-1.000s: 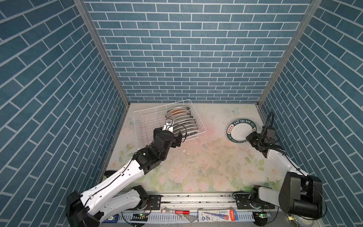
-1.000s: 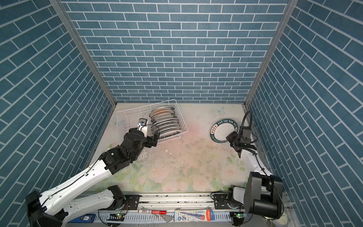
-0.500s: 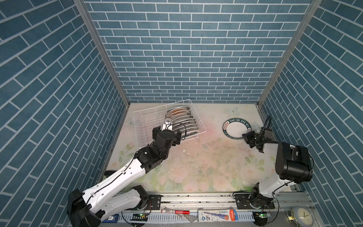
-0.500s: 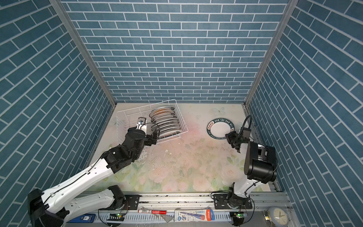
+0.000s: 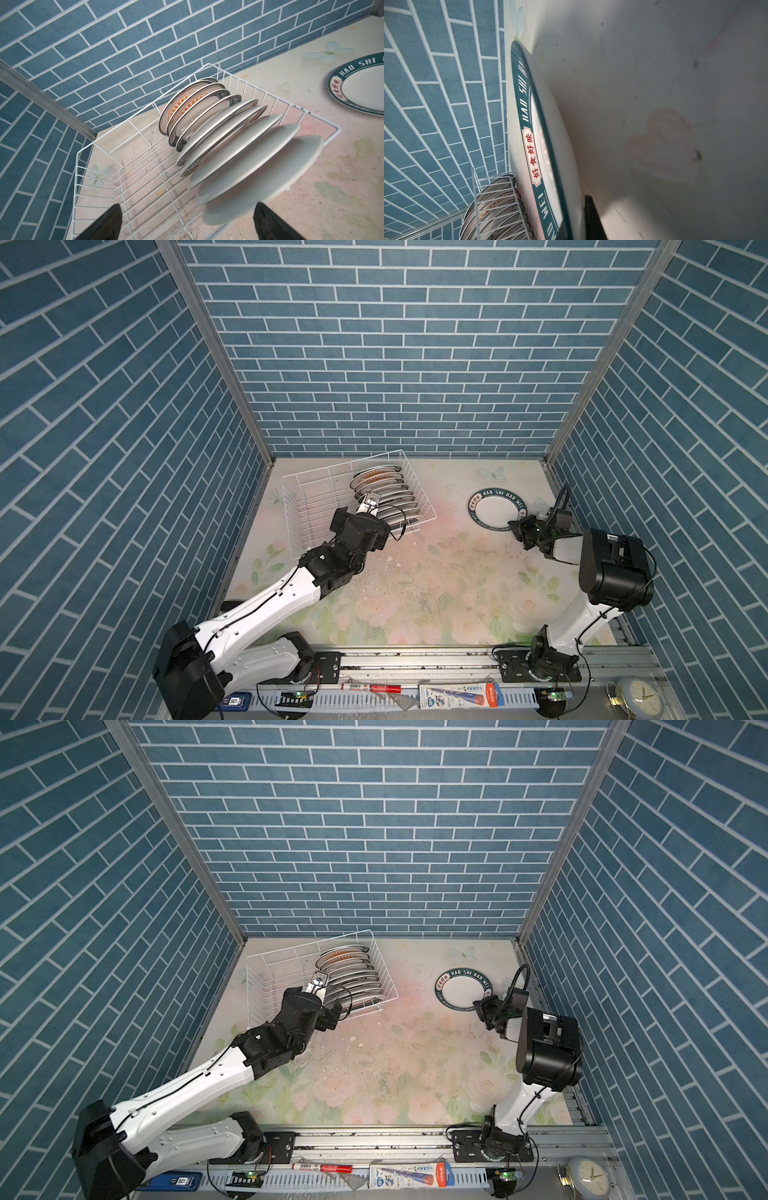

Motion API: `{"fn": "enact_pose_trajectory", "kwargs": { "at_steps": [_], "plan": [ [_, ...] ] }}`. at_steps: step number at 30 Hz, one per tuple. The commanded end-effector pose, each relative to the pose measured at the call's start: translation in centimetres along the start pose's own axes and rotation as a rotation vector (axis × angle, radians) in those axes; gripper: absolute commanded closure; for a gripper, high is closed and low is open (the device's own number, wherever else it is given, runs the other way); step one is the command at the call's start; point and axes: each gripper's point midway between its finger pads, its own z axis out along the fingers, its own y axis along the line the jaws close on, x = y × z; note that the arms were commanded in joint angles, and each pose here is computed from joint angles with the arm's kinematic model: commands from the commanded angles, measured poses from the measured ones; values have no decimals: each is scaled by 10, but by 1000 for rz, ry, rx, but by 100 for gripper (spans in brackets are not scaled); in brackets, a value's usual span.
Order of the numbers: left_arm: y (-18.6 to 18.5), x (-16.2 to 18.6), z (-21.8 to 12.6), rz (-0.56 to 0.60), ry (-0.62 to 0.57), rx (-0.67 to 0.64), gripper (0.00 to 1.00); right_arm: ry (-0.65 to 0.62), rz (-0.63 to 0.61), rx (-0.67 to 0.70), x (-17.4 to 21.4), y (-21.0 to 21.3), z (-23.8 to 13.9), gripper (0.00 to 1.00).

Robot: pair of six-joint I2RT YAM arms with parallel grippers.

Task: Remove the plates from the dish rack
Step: 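Stand the plate against the far wall with the right gripper while the left returns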

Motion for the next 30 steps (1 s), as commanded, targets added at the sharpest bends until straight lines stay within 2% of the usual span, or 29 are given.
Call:
{"fn": "enact_pose_trajectory", "kwargs": {
  "at_steps": [1,5,7,9,14,16,17,19,20,25,30],
  "plan": [
    [0,-7,-5,-1,-47,17,1,12,12,-36,-6,10,8,87],
    [8,-8,-10,5,-50,-4,1,26,20,-22,-5,3,14,82],
    [14,-8,-13,12,-46,-28,1,39,24,-12,-3,-1,16,75],
    [14,-6,-13,32,-28,-24,1,50,23,4,-1,-6,18,64],
    [10,0,-9,76,25,-19,1,48,-4,47,2,-11,11,47],
    [8,3,-9,83,42,-11,1,46,-32,85,4,-14,4,31],
    [7,3,-9,84,47,-8,1,41,-51,106,4,-14,-1,18],
    [6,6,-8,93,67,-6,1,26,-80,148,6,-17,-12,12],
    [6,5,-8,97,79,-3,1,16,-92,167,7,-19,-18,2],
    [-5,8,-7,167,131,-25,1,-16,-127,203,14,-23,-39,1],
    [-32,11,-5,268,157,-27,5,-25,-165,212,23,-23,-56,1]
  ]
}}
